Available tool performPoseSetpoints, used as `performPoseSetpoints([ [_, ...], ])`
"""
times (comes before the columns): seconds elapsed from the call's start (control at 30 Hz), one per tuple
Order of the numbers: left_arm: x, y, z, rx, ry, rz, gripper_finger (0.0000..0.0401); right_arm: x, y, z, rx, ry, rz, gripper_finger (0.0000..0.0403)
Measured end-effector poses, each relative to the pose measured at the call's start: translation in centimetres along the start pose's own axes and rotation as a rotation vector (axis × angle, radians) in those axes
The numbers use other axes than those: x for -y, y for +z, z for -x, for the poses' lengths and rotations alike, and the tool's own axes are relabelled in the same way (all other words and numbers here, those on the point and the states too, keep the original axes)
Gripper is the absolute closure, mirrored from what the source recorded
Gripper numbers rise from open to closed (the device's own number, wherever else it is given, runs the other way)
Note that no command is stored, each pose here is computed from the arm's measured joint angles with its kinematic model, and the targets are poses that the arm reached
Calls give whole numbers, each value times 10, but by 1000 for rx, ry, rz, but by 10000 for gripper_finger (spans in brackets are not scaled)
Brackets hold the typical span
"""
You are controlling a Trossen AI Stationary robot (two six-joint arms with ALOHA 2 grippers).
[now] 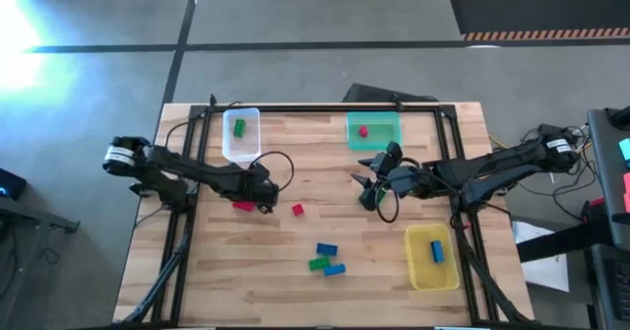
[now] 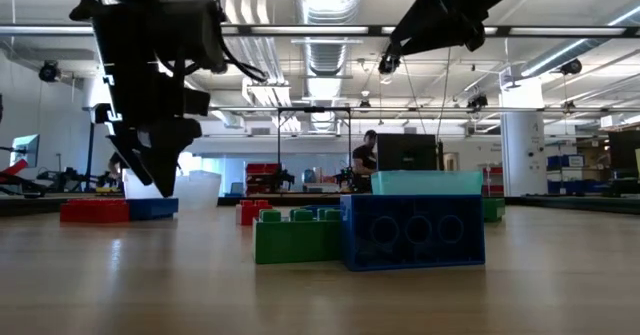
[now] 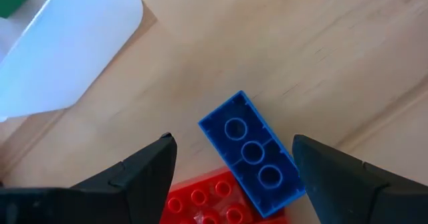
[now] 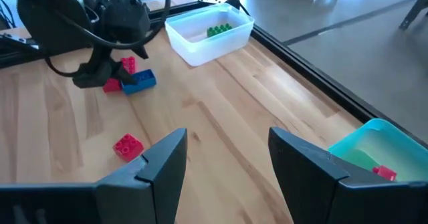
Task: Sort & place blocks by color
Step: Put the blue game piece into the yellow bin
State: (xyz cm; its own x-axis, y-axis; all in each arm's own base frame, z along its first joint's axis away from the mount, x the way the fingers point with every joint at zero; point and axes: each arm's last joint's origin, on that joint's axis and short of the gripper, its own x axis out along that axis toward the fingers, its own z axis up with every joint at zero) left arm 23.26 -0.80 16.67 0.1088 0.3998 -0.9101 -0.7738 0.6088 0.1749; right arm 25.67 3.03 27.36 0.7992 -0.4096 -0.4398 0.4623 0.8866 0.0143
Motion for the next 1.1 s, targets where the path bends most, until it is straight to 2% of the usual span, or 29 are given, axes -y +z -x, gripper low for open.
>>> performPoseSetpoints([
  [0.23, 7, -1, -10, 9, -17, 8, 120, 0, 0, 0, -1, 1, -1, 202],
  [0.53, 14, -4, -25, -13, 20, -11, 120, 0, -3, -1, -7, -1, -22, 202],
  [1.1, 15, -3, -25, -5, 10, -6, 120, 0, -3, -1, -8, -1, -21, 202],
])
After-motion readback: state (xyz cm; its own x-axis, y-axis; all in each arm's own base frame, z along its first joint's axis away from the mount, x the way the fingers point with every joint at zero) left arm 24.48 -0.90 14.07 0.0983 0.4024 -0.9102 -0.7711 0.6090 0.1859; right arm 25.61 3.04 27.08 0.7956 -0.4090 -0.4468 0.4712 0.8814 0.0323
